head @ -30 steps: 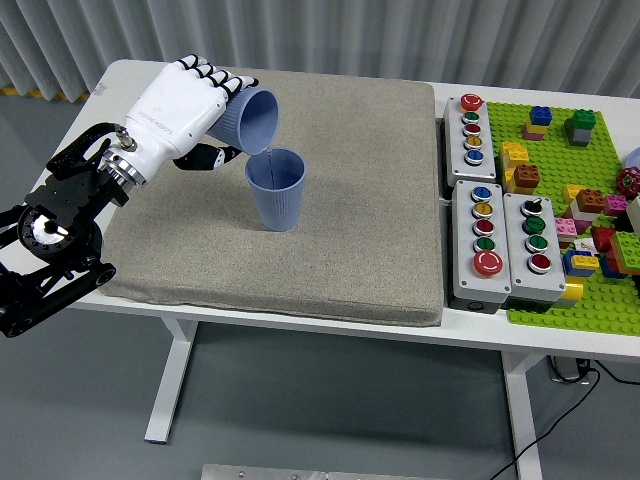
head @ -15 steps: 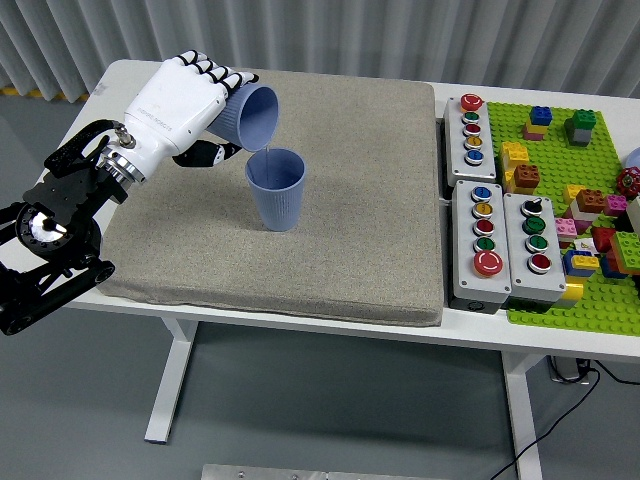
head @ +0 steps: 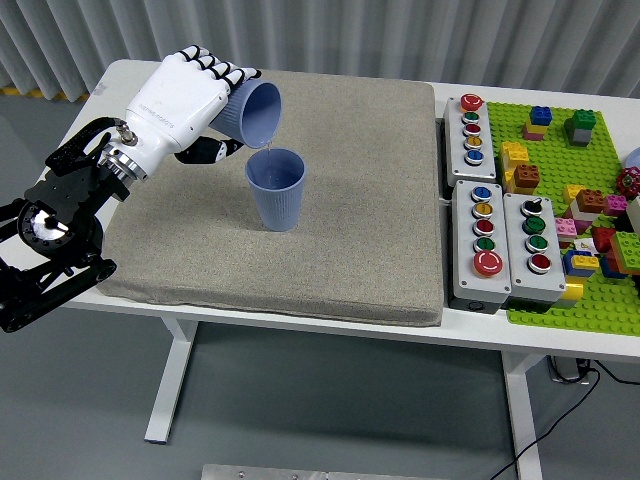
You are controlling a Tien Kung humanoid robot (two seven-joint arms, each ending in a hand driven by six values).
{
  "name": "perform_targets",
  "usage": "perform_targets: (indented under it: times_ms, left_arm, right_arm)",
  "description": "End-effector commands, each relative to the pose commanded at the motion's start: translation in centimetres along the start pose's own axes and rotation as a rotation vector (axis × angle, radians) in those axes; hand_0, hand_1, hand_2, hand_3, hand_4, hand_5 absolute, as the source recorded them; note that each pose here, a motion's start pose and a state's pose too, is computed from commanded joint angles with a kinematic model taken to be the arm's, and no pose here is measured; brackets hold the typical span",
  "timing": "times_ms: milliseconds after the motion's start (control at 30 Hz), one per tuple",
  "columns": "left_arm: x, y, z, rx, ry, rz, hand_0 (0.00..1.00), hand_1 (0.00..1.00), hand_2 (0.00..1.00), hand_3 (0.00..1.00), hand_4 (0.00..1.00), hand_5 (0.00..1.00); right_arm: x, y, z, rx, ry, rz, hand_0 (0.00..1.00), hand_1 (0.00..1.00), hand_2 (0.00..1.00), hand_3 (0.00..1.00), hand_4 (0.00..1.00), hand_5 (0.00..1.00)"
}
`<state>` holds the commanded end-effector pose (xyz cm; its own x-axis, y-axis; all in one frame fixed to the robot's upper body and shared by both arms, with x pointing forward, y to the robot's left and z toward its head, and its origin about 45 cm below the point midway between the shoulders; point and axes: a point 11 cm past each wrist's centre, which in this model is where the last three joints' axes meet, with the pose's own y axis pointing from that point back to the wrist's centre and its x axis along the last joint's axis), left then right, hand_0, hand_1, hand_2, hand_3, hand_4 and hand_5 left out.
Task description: Pick cup pour cup place
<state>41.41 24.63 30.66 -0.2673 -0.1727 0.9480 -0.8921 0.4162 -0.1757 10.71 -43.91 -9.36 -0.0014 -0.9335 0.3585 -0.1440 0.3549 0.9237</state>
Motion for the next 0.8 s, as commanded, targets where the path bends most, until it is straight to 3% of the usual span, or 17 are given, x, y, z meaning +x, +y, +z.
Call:
perform_targets:
  times_ms: [800]
  left_arm:
    - [-1.09, 0.37, 0.33, -0.011, -0.027, -0.043, 0.708, 0.588, 0.603, 0.616, 0.546, 0.082]
  right_arm:
    - [-0.14, -0.02, 0.25, -0.006, 0.002, -0.002, 0.698, 0.695, 0.628, 0.619, 0.186, 0.339]
